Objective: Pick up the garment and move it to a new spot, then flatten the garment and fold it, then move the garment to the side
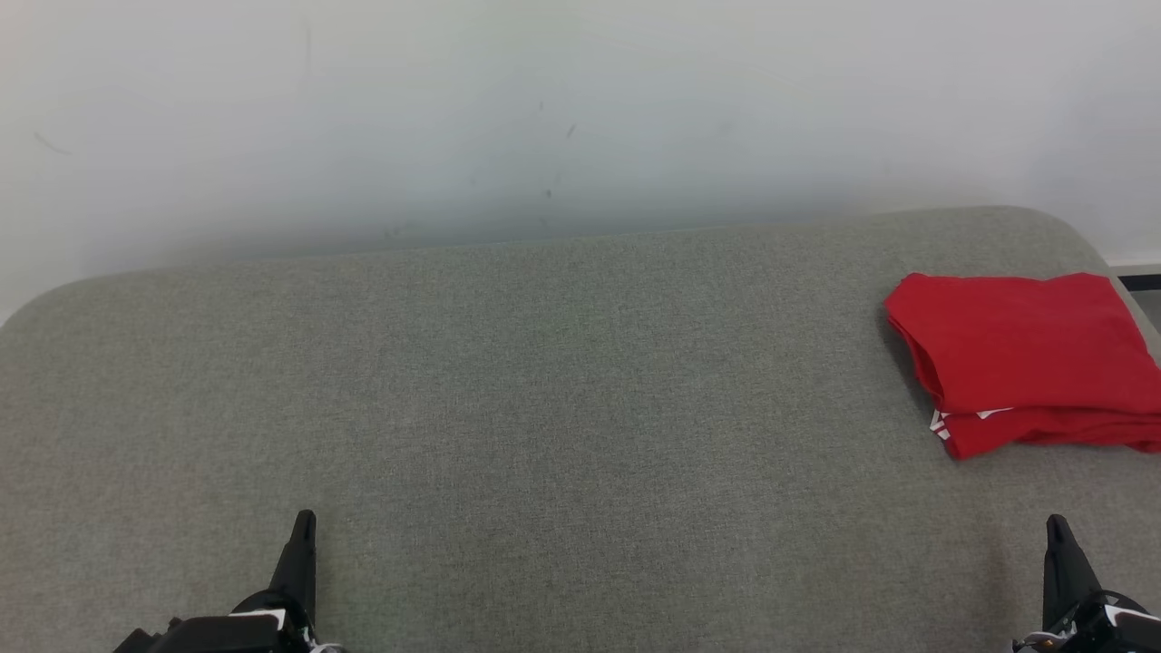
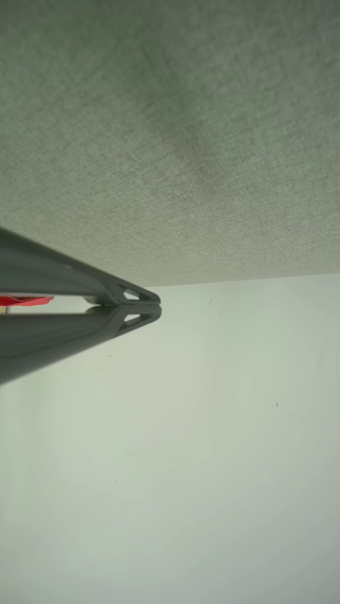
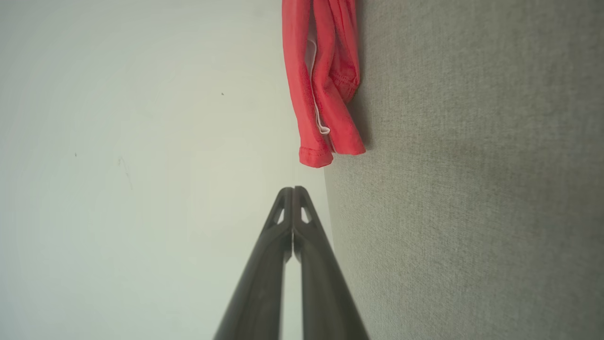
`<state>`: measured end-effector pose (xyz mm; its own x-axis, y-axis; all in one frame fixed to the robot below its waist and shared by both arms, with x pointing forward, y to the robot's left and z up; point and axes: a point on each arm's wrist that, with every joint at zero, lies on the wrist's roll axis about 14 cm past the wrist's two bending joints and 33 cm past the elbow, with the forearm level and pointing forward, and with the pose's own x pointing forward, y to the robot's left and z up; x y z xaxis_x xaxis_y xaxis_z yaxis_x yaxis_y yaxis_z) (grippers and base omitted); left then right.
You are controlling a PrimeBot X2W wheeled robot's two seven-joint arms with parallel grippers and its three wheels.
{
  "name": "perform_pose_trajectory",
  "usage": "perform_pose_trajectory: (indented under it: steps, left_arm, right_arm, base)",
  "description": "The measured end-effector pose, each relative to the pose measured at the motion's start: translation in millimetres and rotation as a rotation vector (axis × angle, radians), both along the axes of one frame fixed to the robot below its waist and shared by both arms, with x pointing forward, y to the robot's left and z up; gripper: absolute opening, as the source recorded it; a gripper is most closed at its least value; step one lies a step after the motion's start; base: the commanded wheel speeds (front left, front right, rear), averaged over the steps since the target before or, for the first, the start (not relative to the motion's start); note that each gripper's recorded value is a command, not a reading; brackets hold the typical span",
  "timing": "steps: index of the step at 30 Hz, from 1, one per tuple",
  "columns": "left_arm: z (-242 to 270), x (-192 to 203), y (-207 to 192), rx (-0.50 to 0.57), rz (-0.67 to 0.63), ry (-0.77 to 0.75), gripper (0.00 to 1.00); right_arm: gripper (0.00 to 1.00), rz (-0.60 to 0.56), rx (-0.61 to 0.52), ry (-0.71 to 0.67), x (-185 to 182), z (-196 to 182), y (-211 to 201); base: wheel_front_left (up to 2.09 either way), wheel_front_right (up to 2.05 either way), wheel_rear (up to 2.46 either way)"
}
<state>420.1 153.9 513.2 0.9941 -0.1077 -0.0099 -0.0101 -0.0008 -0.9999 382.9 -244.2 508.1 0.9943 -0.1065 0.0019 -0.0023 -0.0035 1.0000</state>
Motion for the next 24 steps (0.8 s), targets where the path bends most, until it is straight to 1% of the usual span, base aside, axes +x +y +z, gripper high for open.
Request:
perform_pose_trajectory:
  steps: [24]
  left_arm:
    - [0.0, 0.0, 0.0, 0.000, 0.000, 0.000, 0.00]
  right_arm:
    - [0.00, 0.000, 0.000, 0.000, 0.0, 0.0, 0.0]
  base:
    - [0.00, 0.00, 0.00]
